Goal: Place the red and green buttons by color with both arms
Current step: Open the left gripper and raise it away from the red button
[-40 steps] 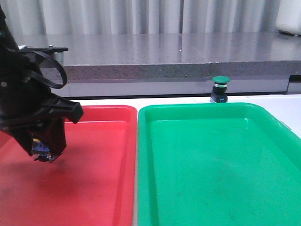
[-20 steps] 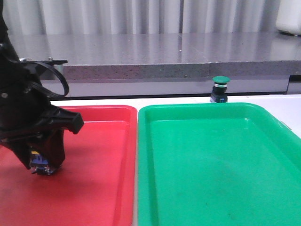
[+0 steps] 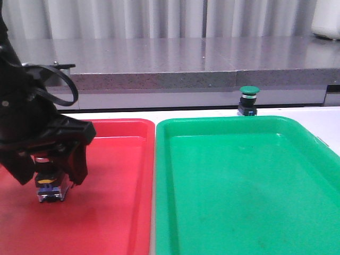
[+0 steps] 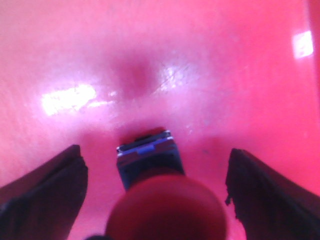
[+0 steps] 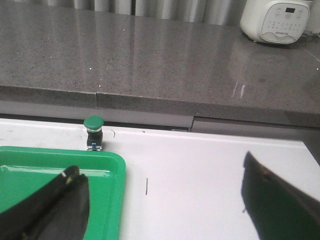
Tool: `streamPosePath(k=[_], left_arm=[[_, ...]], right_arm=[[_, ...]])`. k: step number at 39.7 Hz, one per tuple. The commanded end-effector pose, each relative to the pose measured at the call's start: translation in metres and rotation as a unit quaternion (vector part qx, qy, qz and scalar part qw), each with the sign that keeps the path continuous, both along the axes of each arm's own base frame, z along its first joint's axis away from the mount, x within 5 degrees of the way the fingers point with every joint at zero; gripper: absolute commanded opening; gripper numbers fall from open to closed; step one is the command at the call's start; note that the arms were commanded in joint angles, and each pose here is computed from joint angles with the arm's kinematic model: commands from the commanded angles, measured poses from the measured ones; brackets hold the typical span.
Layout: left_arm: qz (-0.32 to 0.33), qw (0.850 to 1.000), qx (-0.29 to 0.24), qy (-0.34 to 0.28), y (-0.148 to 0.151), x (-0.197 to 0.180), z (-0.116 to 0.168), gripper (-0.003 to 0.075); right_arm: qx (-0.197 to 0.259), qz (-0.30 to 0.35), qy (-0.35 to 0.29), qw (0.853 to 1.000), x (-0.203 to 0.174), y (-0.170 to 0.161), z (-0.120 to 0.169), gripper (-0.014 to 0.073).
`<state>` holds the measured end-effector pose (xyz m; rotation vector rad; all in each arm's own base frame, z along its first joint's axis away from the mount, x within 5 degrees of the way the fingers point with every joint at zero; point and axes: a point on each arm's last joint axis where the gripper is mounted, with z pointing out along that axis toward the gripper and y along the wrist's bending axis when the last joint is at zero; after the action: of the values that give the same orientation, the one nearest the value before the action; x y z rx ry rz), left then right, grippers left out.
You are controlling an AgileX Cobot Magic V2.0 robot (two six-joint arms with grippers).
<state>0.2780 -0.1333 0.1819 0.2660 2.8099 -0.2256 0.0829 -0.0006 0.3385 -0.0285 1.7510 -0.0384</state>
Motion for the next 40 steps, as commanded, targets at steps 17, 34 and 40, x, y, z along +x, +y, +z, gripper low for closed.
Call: streamPosePath(k=[17,34,40], left_arm=[[-0.009,0.986,-0.064,-0.154,0.020,-0.047,0.111,0.0217],[0.090,0.970,-0.046,-0.222,0.091,-0.110,0.122,-0.0020],[0.141,0.956,-0.040,-0.254,0.114,-0.137,0.128,-0.0020]], right_arm=[[-0.001,-0.005,-0.050,0.999,0.001,-0.001,0.018,0.0633],[-0.001,-0.005,-0.050,0.999,0.001,-0.001,0.018,0.0633],[-0.001,-0.005,-0.050,0.999,0.001,-0.001,0.018,0.0633]])
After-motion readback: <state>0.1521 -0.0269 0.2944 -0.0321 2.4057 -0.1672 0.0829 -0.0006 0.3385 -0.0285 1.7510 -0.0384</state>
